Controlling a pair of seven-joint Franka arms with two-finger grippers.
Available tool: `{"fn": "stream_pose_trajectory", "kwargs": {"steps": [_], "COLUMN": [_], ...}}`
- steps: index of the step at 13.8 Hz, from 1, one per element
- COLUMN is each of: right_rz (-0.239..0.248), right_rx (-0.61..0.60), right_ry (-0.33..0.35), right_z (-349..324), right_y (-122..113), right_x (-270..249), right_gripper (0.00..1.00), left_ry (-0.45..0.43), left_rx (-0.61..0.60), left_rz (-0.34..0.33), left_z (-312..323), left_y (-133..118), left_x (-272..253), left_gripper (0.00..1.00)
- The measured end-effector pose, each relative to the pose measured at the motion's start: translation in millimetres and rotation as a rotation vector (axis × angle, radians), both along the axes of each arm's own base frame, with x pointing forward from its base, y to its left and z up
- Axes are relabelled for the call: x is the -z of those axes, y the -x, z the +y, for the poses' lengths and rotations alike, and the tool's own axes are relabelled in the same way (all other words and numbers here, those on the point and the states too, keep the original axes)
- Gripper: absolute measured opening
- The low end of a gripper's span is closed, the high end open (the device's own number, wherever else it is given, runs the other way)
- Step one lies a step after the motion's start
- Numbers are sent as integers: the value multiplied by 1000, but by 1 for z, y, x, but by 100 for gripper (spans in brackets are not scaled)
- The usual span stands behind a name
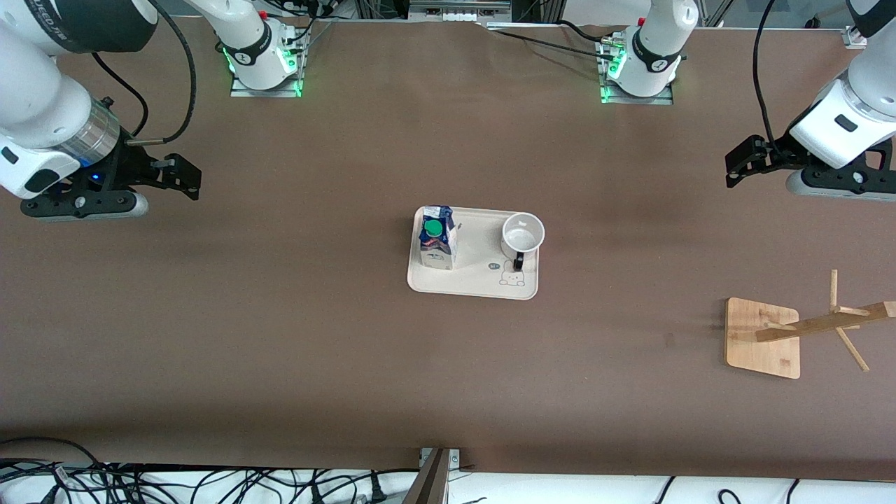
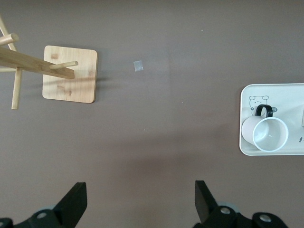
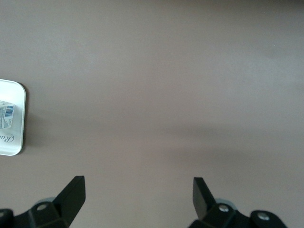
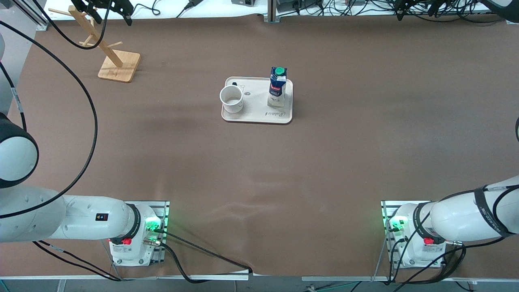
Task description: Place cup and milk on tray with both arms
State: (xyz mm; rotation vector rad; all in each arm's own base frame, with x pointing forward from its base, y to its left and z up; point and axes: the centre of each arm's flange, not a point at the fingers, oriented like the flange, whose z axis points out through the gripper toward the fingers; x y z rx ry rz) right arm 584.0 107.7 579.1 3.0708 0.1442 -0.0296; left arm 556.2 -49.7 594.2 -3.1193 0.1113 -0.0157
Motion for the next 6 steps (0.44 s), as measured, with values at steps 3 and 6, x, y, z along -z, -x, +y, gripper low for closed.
{"fn": "stream_pose_trajectory", "kwargs": {"steps": [3, 6], "right_rz": [-1, -1], "right_rx": [0, -2], "right_ry": [0, 0], "right_z": [0, 2], "right_y": [0, 0], "right_x": [0, -1], "right_gripper": [100, 100], "left_ry": [1, 2], "left_rx": [-4, -5], "left_rz": [17, 17], "left_z": [0, 0], "left_y": [-2, -3], "left_x": [2, 2], "left_gripper": [100, 100]}}
